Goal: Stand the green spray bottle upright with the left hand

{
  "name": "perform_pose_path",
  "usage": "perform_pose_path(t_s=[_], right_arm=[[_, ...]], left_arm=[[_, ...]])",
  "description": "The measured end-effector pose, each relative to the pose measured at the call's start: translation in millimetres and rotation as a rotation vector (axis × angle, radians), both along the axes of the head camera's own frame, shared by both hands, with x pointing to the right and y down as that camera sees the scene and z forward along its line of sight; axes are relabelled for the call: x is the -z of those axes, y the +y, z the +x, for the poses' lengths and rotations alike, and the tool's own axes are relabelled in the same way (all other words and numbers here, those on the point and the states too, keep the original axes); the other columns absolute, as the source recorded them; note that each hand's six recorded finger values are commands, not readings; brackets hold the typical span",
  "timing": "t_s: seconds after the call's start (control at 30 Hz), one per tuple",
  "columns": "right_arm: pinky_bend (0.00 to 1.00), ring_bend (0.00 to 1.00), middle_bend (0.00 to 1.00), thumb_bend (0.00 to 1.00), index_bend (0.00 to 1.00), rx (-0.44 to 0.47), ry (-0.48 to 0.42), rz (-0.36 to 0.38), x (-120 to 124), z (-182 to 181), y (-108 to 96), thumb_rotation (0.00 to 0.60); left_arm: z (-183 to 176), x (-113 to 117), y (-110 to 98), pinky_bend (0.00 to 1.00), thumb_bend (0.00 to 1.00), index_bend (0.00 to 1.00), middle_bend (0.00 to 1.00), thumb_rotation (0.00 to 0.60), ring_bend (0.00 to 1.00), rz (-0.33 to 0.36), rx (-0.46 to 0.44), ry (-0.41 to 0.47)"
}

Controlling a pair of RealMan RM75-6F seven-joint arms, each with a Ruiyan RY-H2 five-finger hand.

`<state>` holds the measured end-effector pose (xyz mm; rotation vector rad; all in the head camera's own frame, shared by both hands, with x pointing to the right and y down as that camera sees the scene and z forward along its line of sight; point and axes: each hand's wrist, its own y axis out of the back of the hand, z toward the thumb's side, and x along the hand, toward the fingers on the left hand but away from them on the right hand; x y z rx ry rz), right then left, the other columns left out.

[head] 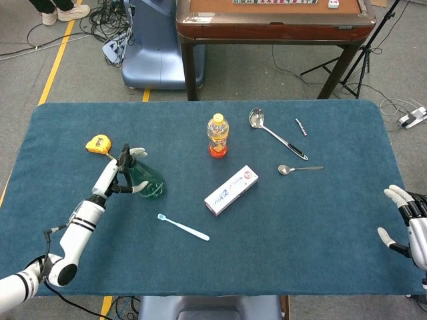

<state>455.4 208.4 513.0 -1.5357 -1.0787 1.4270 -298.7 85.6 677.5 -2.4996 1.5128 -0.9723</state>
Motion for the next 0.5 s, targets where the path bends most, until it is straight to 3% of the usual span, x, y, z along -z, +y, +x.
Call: perform_pose_path(t_s=[0.27,0.5], right_arm=[[0.16,0.14,0.18,0.23,0.18,-0.001,-0.001,0.000,-0.4,1.1,0.0,0.600],[0.16,0.14,0.18,0.23,0.18,-0.002,0.007,0.003,0.8,2.9,-1.1,0.600]], left_arm=[[-15.0,8.9,8.7,0.00,0.26,0.10,0.15,0.600,0.05,-0.009,-0.029,-0.058],[-34.5,16.4,14.0,0.00,0.26,0.11,0.15,0.600,0.05,0.022,-0.041,-0.153]])
